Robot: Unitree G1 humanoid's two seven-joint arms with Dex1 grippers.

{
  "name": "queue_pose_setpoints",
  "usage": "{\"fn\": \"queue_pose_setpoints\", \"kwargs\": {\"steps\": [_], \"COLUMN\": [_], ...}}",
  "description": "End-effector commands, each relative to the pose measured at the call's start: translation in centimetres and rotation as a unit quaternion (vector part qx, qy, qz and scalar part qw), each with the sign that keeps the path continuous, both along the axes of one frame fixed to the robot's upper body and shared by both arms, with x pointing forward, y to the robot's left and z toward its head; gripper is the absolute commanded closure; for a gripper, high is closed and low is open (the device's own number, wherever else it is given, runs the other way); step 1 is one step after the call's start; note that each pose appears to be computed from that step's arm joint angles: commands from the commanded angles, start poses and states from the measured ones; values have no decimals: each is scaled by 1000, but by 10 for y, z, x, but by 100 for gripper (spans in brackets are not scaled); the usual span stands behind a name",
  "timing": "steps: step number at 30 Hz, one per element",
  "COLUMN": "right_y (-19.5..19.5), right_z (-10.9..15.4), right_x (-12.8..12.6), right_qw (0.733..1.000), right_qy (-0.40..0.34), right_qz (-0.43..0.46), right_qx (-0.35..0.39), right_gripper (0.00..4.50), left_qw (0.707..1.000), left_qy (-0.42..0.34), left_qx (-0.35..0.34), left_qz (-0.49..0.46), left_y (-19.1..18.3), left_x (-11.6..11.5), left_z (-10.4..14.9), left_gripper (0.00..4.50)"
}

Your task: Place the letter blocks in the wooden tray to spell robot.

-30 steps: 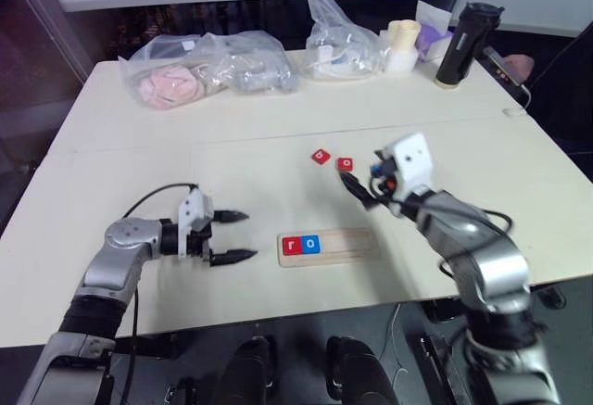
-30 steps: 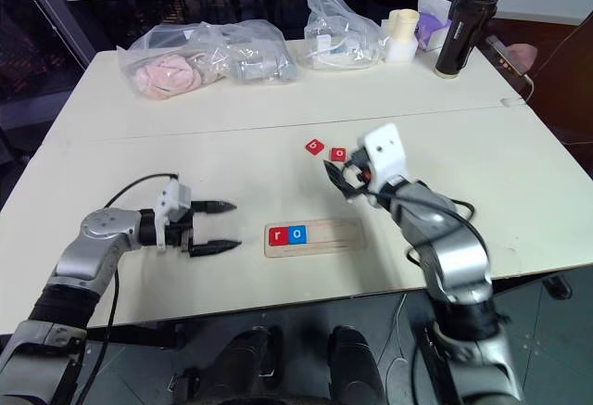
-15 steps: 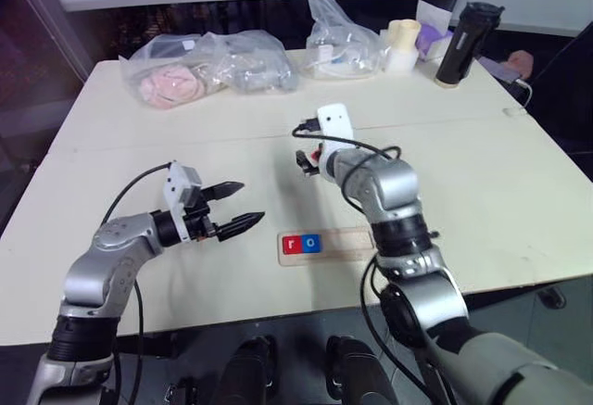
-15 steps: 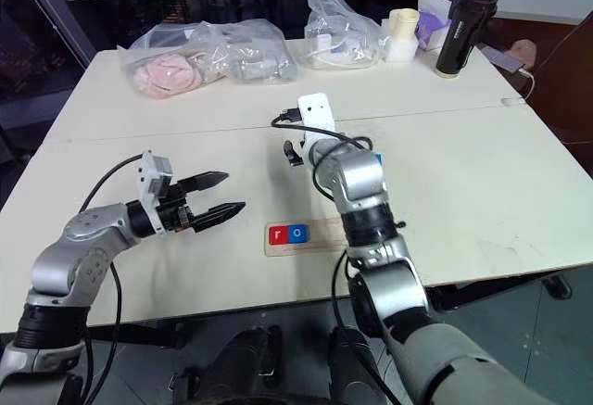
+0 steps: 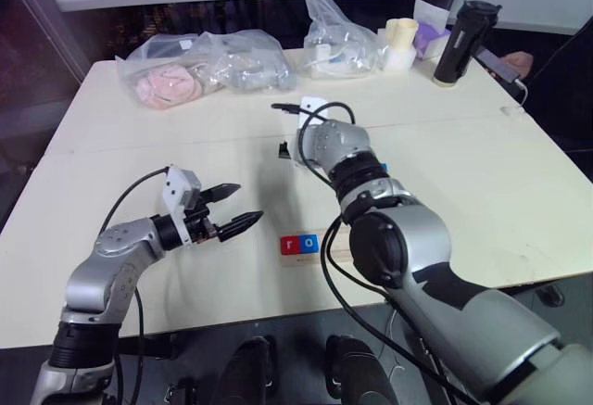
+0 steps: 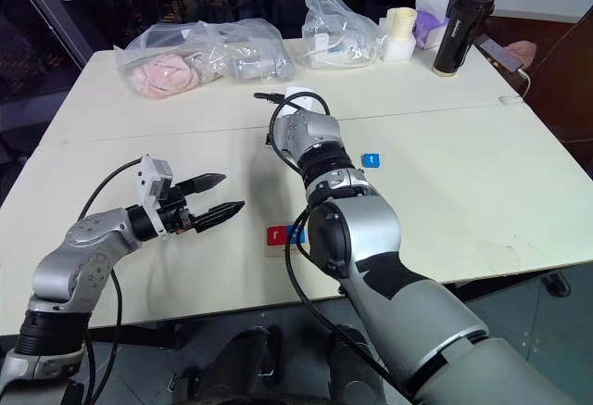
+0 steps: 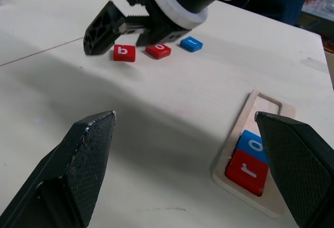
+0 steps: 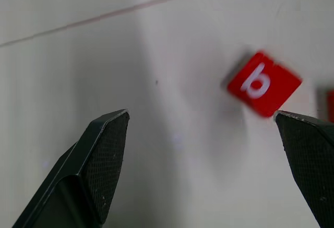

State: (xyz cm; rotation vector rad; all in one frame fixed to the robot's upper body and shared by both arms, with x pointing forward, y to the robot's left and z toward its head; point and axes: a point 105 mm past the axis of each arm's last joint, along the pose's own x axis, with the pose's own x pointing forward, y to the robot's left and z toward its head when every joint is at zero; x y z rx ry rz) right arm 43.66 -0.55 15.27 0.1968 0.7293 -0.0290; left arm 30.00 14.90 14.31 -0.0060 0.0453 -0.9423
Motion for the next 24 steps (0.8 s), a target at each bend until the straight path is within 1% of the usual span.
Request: {"fn": "queue_pose_setpoints", "kwargs": {"steps": [1, 5, 7, 12, 18, 24], "right_y": [4, 4, 1, -11, -17, -16], "right_z": [16, 19, 23, 28, 20, 16], "right_x": [2, 4, 7, 13, 12, 13], "right_qw": [999, 997, 996, 996, 995, 996], "right_qy": [-4, 3, -5, -26, -8, -18], "right_qz": [-13, -27, -38, -52, -66, -54], "right_qx": [38, 74, 78, 64, 80, 62], "right_gripper": [0, 0, 0, 0, 0, 0], "left_qw": [1000, 1000, 1000, 1000, 999, 999], "left_qy": [-28, -28, -28, -28, -30, -32], "left_qx": [-5, -7, -6, -7, -8, -9], "left_qz": [2, 5, 5, 8, 10, 14], "left_y": [-2, -5, -5, -7, -10, -10], "left_x": [-3, -4, -6, -6, -5, -5], "left_z": [13, 12, 12, 13, 12, 14], "left_gripper": [2, 2, 2, 2, 2, 2]}}
